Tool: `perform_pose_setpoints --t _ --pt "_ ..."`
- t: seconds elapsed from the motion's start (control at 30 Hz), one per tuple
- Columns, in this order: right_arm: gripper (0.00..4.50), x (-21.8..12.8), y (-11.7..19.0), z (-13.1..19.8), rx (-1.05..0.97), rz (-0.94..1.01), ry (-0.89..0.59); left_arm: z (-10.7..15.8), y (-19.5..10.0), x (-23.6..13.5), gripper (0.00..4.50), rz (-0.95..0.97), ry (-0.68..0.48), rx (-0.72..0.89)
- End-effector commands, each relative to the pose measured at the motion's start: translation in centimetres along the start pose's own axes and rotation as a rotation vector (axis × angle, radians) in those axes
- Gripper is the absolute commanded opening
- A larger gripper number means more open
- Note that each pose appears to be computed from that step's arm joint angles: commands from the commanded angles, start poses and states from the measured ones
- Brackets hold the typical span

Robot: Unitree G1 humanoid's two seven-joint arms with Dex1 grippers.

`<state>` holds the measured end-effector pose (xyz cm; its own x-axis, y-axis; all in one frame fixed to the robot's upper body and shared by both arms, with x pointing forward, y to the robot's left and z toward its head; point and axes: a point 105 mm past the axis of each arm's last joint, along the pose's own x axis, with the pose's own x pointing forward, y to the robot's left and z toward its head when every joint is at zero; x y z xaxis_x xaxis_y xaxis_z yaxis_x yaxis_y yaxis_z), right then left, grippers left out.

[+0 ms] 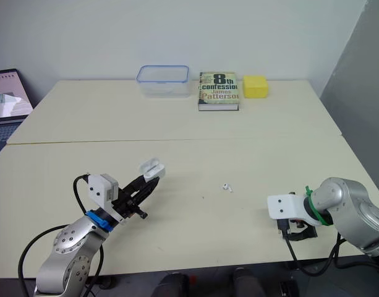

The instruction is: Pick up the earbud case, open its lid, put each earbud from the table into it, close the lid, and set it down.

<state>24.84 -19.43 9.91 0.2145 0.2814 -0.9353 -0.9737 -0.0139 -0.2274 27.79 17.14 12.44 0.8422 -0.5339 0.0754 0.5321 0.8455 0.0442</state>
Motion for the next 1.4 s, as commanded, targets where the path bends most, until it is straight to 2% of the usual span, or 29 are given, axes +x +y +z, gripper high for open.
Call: perform_pose_setpoints --t 0.03,0.27,0.3,0.53,0.7,0.83,0.97,1.1,1.23,1.4 --pt "3.08 -0.1 0.0 0.4 -0.011 -0.006 -0.009 1.3 -0.4 0.0 0.78 -0.010 -0.041 0.035" --pt "0.51 0.0 0.1 -0.1 -0.009 0.013 0.007 1.2 -0.4 0.1 0.78 -0.014 -0.042 0.033" --pt "0.38 -0.1 0.1 -0.1 -0.009 0.013 0.007 1.2 -0.4 0.1 0.78 -0.015 -0.041 0.033" --pt "0.38 -1.0 -0.6 0.4 0.001 -0.013 -0.028 1.1 -0.4 0.1 0.78 -0.025 -0.038 0.033" --pt "0.38 -3.4 -1.5 2.6 0.068 -0.051 -0.180 1.4 -1.0 0.4 0.78 -0.072 -0.055 0.005" --pt "0.38 -5.1 -1.7 5.9 0.175 -0.046 -0.412 2.0 -1.5 1.0 0.78 -0.125 -0.073 -0.014" --pt "0.38 -6.7 -2.9 10.5 0.277 -0.079 -0.725 2.5 -1.8 1.7 0.78 -0.166 -0.090 -0.017" --pt "0.38 -8.1 -5.3 15.8 0.344 -0.152 -1.104 2.8 -2.9 2.6 0.78 -0.238 -0.105 -0.024" --pt "0.38 -8.6 -6.9 18.9 0.440 -0.181 -1.298 3.2 -3.4 3.3 0.78 -0.280 -0.121 -0.017" --pt "0.38 -7.4 -7.3 21.1 0.511 -0.179 -1.374 3.5 -3.7 3.9 0.78 -0.296 -0.139 -0.014"
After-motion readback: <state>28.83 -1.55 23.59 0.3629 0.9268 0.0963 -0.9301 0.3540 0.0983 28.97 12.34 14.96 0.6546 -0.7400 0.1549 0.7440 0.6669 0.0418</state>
